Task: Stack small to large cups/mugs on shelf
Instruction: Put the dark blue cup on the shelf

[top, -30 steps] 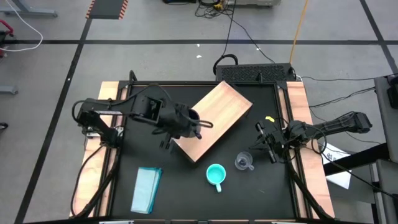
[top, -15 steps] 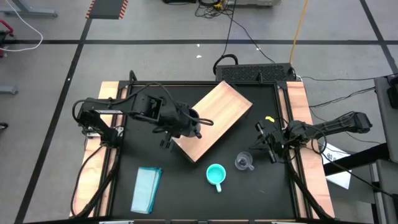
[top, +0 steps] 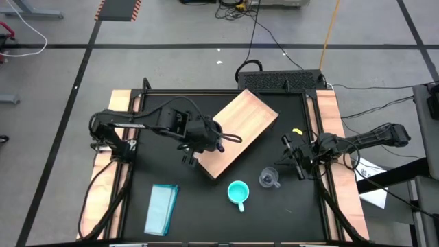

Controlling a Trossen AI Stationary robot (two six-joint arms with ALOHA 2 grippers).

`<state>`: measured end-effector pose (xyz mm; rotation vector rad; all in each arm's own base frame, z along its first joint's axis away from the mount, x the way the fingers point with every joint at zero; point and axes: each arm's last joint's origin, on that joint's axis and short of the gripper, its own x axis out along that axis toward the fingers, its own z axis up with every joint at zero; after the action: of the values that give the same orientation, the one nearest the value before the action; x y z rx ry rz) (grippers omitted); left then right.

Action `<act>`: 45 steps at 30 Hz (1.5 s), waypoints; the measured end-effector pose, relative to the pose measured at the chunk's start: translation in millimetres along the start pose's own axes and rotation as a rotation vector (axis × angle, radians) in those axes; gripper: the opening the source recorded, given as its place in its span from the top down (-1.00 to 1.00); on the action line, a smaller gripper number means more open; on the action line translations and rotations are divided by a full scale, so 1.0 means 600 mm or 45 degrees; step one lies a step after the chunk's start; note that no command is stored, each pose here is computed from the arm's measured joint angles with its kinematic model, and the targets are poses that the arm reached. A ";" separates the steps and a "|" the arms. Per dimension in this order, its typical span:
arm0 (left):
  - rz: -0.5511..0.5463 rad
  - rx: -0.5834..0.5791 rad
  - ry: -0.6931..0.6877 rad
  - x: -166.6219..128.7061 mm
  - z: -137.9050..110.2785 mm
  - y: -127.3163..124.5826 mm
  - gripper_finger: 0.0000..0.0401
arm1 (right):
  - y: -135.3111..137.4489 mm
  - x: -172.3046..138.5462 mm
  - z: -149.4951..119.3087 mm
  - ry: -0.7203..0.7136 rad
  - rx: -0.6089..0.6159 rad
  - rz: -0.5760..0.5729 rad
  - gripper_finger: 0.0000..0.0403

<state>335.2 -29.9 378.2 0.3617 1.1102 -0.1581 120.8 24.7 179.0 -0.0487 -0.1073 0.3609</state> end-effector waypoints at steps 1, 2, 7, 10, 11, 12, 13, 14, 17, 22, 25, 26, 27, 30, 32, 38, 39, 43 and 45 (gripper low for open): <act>-0.004 -0.002 0.011 0.002 -0.001 0.000 0.93 | 0.000 0.000 0.000 0.003 0.001 0.000 1.00; -0.007 -0.008 0.023 0.003 -0.001 -0.001 0.93 | 0.000 0.001 -0.001 0.005 0.001 0.000 1.00; -0.015 -0.033 0.055 0.015 0.001 -0.002 0.93 | 0.000 0.001 -0.001 0.005 0.001 0.000 1.00; -0.012 -0.032 0.040 0.011 0.001 -0.003 0.93 | 0.000 0.001 -0.001 0.004 0.001 0.000 1.00; -0.012 -0.033 0.039 0.011 0.001 -0.003 0.93 | 0.000 0.001 -0.001 0.004 0.001 0.000 1.00; -0.012 -0.034 0.040 0.012 0.002 -0.003 0.93 | 0.000 0.001 -0.001 0.005 0.001 0.000 1.00; -0.012 -0.035 0.041 0.013 0.002 -0.003 0.93 | 0.000 0.001 -0.001 0.005 0.001 0.000 1.00; -0.012 -0.035 0.041 0.013 0.002 -0.003 0.93 | 0.000 0.001 -0.001 0.004 0.001 0.000 1.00; -0.012 -0.034 0.041 0.013 0.002 -0.003 0.93 | 0.000 0.001 -0.001 0.004 0.001 0.000 1.00; -0.012 -0.034 0.040 0.013 0.002 -0.003 0.93 | 0.000 0.001 -0.001 0.004 0.001 0.000 1.00; -0.012 -0.034 0.039 0.013 0.002 -0.003 0.93 | 0.000 0.001 -0.001 0.004 0.001 0.000 1.00; -0.012 -0.031 0.035 0.012 0.003 -0.005 0.93 | 0.000 0.001 -0.001 0.004 0.002 0.000 1.00; -0.010 -0.030 0.029 0.012 0.004 -0.005 0.93 | 0.000 0.001 -0.001 0.004 0.002 0.001 1.00; -0.003 -0.023 -0.002 0.012 0.009 -0.008 0.93 | 0.000 0.001 -0.001 0.004 0.002 0.000 1.00; -0.004 -0.018 -0.005 0.012 0.010 -0.009 0.93 | 0.000 0.001 -0.001 0.004 0.002 0.000 1.00; -0.010 -0.022 -0.005 0.011 0.011 -0.015 0.93 | 0.000 0.001 -0.001 0.004 0.006 0.000 1.00; -0.010 -0.030 -0.005 0.011 0.011 -0.015 0.93 | 0.000 0.001 -0.001 0.004 0.011 0.001 1.00; -0.014 -0.023 0.008 0.017 0.010 -0.023 0.93 | 0.000 0.001 -0.001 0.004 0.012 0.001 1.00; -0.021 -0.022 0.026 0.025 0.008 -0.027 0.93 | 0.000 0.001 -0.001 0.004 0.012 0.000 1.00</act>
<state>341.0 -45.8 363.3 0.3396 1.1344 -0.1599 121.4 24.8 178.7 -0.0403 -0.1024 0.3615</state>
